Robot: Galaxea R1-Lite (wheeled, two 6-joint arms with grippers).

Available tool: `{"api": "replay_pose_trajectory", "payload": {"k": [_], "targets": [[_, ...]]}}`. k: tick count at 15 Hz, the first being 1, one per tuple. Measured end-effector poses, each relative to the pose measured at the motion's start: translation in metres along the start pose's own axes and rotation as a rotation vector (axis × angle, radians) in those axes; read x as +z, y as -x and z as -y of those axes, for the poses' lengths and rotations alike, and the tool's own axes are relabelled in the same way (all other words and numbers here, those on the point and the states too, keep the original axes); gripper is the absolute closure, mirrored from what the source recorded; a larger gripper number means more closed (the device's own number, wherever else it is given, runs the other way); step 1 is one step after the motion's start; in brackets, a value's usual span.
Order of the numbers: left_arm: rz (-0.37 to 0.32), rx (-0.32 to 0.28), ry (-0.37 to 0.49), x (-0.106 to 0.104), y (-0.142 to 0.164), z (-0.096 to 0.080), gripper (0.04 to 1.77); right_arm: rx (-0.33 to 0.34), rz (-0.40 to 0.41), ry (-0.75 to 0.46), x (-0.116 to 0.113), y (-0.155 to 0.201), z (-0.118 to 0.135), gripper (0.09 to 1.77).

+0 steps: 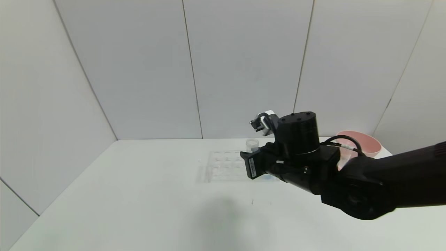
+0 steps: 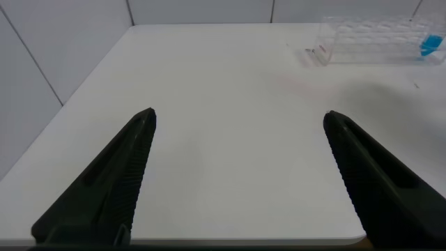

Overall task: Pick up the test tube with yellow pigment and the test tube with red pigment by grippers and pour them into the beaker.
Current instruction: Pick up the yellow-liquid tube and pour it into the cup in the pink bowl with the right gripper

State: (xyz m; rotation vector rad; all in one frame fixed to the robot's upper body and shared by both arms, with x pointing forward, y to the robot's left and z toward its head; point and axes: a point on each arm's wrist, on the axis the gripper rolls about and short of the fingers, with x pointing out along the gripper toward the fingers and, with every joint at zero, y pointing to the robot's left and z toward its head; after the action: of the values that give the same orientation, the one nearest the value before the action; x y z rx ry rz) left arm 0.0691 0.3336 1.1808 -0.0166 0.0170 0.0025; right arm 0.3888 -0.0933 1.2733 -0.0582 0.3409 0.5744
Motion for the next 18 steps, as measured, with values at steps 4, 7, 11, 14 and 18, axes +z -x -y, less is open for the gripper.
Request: {"api": "replay_pose_trajectory", "payload": {"k": [4,7,11,14,18], "targets": [[0.0,0.0,0.0,0.0,0.0,0.0,0.09,0.065,-0.014,0.021,-0.006,0.045,0.05,1.33],[0.0,0.0,0.0,0.0,0.0,0.0,0.09,0.094,-0.009,0.049,-0.011,0.082,0.101,1.33],[0.0,0.0,0.0,0.0,0.0,0.0,0.09,0.059,0.015,0.088,-0.02,0.125,0.17,1.33],[0.0,0.0,0.0,0.0,0.0,0.0,0.09,0.063,-0.02,0.118,-0.031,0.158,0.216,1.33],[0.0,0.0,0.0,0.0,0.0,0.0,0.09,0.028,-0.041,0.118,-0.02,0.182,0.261,1.33]]}}
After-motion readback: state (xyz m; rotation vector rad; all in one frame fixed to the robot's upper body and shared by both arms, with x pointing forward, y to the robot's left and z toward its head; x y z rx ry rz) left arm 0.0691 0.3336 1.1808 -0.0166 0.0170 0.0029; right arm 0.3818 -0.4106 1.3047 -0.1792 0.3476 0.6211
